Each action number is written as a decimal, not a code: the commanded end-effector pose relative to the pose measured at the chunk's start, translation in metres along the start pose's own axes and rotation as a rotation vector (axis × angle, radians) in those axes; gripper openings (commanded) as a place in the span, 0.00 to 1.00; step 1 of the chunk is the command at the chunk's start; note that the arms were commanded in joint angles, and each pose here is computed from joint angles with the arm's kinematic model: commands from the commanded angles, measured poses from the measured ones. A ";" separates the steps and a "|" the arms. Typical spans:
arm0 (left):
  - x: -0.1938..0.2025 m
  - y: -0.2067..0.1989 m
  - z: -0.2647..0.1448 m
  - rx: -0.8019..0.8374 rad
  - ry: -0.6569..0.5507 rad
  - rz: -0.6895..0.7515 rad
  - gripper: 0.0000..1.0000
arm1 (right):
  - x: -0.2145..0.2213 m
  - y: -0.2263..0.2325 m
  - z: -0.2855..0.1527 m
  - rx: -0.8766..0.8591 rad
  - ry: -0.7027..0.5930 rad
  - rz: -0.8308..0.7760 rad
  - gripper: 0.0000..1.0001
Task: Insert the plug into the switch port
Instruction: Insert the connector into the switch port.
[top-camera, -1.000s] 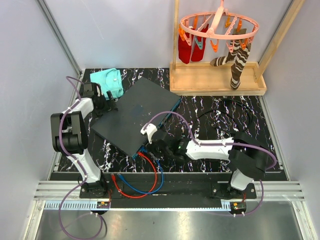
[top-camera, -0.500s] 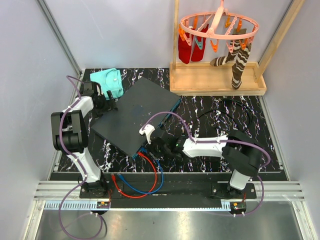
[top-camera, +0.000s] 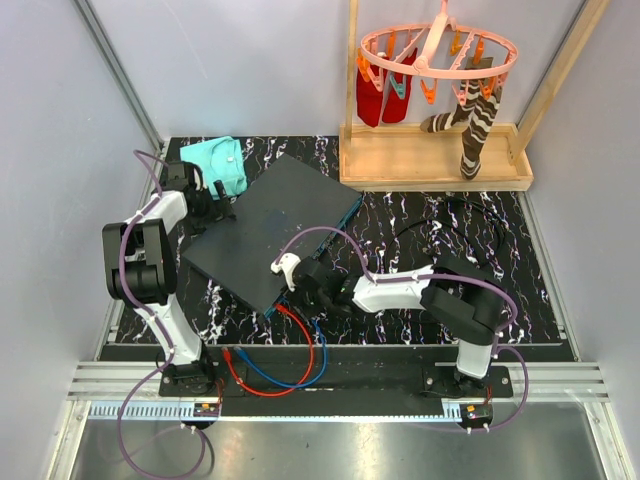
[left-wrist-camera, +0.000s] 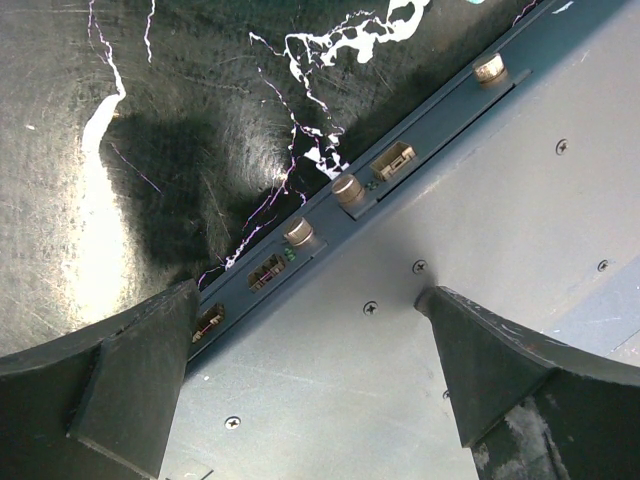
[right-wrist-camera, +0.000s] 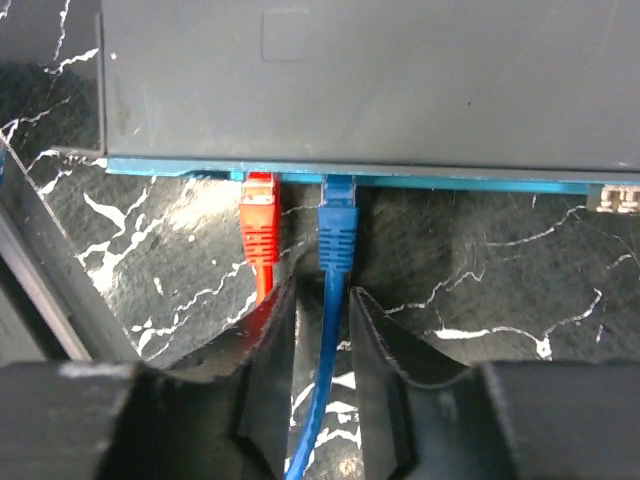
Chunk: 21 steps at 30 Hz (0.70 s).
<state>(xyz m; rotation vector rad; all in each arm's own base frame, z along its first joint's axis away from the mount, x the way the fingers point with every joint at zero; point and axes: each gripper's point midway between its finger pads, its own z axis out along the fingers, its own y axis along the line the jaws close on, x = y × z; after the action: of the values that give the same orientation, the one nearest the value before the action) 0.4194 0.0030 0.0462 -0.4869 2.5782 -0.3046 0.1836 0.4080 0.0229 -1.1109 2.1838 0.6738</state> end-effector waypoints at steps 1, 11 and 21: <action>0.043 0.008 0.024 -0.061 0.143 0.044 0.99 | -0.013 0.005 0.011 -0.022 -0.037 -0.011 0.28; 0.066 0.010 0.018 -0.150 0.218 0.119 0.82 | -0.046 0.002 0.017 0.001 -0.108 -0.063 0.01; 0.094 -0.013 0.012 -0.089 0.295 0.182 0.65 | -0.067 0.000 0.022 0.017 -0.189 -0.090 0.00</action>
<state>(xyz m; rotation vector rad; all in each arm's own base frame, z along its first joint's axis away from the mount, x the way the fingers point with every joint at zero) 0.4296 -0.0105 0.0520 -0.3495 2.5800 -0.1998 0.1919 0.4141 0.0199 -1.1670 2.1709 0.6284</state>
